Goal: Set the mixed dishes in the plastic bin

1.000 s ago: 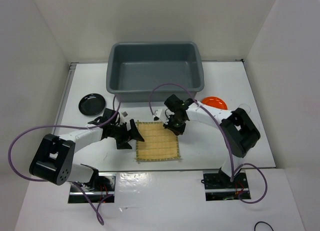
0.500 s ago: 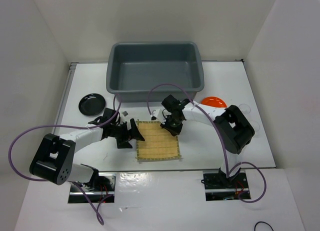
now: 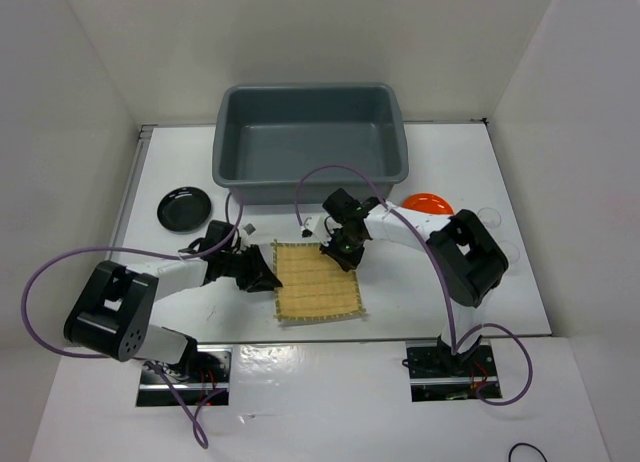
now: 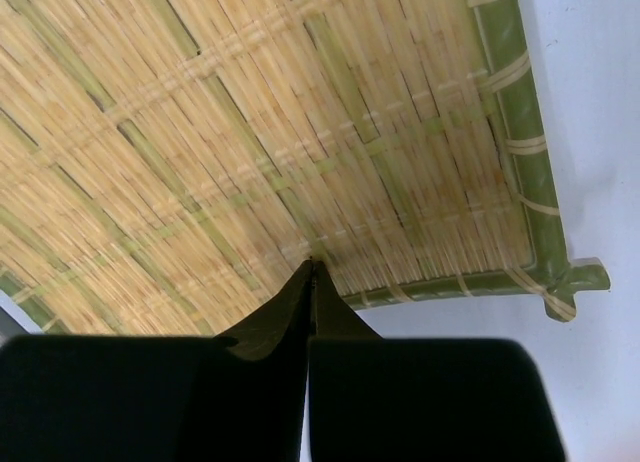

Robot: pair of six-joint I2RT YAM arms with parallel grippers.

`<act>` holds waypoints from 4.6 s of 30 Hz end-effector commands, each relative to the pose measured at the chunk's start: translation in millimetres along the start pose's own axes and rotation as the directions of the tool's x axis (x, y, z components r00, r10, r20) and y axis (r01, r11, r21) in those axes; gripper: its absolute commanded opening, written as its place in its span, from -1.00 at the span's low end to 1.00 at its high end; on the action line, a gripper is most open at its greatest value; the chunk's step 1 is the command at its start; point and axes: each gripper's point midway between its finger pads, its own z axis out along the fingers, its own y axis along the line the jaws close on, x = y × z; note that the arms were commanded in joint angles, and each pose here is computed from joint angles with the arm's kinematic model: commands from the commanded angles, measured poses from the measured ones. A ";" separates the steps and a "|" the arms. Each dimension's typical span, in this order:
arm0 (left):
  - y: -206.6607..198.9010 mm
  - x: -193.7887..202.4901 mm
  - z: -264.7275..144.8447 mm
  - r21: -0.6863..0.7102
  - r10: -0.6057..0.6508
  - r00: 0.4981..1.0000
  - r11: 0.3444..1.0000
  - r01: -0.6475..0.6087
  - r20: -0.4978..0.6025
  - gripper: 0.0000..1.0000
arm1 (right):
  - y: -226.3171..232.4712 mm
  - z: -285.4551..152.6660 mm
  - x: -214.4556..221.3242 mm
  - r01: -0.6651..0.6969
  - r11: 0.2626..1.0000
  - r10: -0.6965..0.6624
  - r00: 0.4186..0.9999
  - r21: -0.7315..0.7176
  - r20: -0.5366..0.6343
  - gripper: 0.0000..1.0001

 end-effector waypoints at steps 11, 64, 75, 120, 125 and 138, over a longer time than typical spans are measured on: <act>-71.3 -25.2 1.1 0.297 0.127 0.992 0.946 -0.127 0.020 -1.00 | 12.5 22.1 17.1 -0.053 0.997 0.053 0.999 -0.048 -0.005 -1.00; -20.1 11.2 -9.3 0.100 0.149 0.978 0.986 -0.136 -0.145 -1.00 | 1.0 -33.7 68.4 0.038 0.994 -0.053 0.989 -0.105 -0.140 -1.00; -2.5 19.6 4.6 0.093 0.129 0.964 0.990 -0.110 -0.231 -1.00 | 19.2 -47.3 64.4 0.091 0.980 -0.114 0.985 -0.178 -0.126 -1.00; -40.9 29.2 15.2 0.267 0.191 0.926 0.958 -0.103 -0.327 0.58 | 3.7 38.2 17.0 0.080 0.991 -0.090 0.991 -0.104 -0.102 -1.00; -59.1 34.3 30.5 0.301 0.247 0.896 0.944 -0.136 -0.370 0.58 | 4.2 39.6 14.1 0.069 0.992 -0.079 0.992 -0.109 -0.097 -1.00; -61.4 56.6 24.4 0.302 0.278 0.862 0.941 -0.155 -0.423 -1.00 | 7.1 16.7 8.6 0.051 0.994 -0.058 0.996 -0.096 -0.064 -1.00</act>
